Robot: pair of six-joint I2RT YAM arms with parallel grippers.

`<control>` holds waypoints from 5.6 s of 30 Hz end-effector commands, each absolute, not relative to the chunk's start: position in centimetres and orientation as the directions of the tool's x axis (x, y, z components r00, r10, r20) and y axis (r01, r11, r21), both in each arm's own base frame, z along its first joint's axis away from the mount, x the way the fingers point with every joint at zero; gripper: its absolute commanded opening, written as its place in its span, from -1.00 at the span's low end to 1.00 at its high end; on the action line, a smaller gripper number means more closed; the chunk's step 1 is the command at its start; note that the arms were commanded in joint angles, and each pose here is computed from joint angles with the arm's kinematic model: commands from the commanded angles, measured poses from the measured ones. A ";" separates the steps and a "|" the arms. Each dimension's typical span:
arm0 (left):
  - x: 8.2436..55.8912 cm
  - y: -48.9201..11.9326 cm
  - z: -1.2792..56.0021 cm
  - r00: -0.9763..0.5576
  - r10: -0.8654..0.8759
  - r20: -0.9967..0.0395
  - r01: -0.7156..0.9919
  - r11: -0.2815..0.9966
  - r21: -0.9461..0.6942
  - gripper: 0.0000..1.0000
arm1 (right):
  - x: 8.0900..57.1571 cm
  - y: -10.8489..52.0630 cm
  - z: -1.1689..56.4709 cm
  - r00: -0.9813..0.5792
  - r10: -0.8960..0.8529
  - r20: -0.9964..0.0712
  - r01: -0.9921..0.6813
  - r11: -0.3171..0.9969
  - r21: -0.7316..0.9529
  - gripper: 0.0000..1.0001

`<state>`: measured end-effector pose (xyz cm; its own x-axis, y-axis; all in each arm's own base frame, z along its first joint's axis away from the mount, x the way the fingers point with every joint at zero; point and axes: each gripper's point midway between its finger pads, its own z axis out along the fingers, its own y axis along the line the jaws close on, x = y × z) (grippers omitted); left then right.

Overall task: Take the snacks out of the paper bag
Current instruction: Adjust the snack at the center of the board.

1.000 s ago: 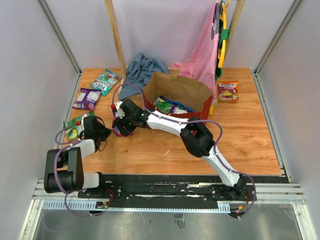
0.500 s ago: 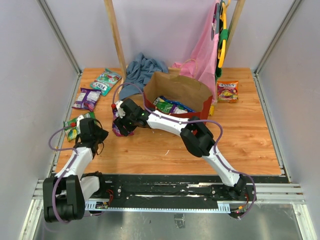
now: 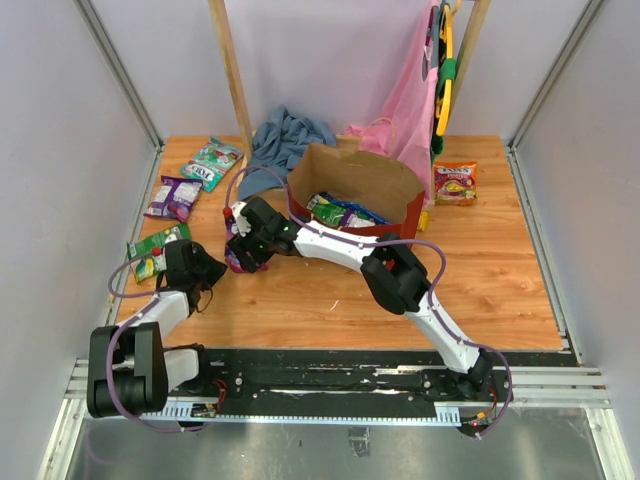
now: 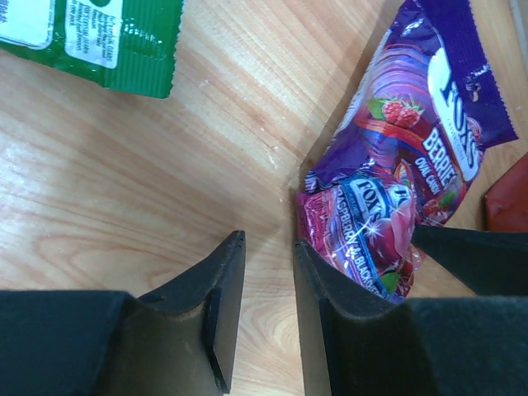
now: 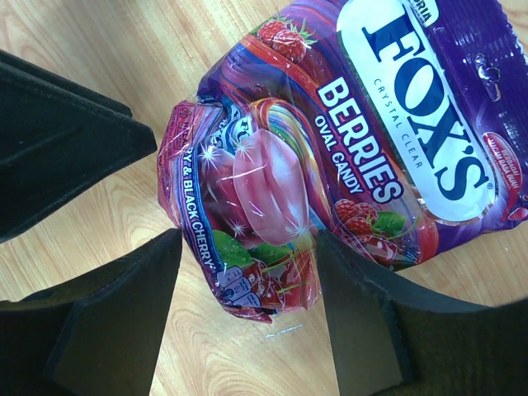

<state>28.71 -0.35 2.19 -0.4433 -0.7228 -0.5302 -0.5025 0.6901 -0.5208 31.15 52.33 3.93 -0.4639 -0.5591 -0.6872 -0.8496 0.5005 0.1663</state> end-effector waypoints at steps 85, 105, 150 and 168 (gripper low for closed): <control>36.8 -15.2 9.0 -0.566 -0.613 -0.551 -0.023 0.680 -0.733 -0.95 | 28.6 36.5 38.8 -0.286 -0.056 -0.957 -0.815 0.539 0.212 0.60; 39.1 -4.1 -0.1 -0.617 -0.597 -0.513 -0.409 0.800 -0.439 -0.99 | 28.4 30.0 37.4 -0.313 -0.001 -0.950 -0.751 0.612 0.247 0.65; 32.2 -1.9 -0.1 -0.714 -0.353 -0.605 -0.491 0.868 0.072 0.99 | 26.3 29.4 35.4 -0.346 -0.019 -0.938 -0.771 0.576 0.272 0.70; 38.3 2.3 0.0 -0.614 -0.517 -0.596 -0.624 0.780 -0.034 0.99 | 26.3 29.3 34.2 -0.354 -0.045 -0.934 -0.769 0.582 0.263 0.74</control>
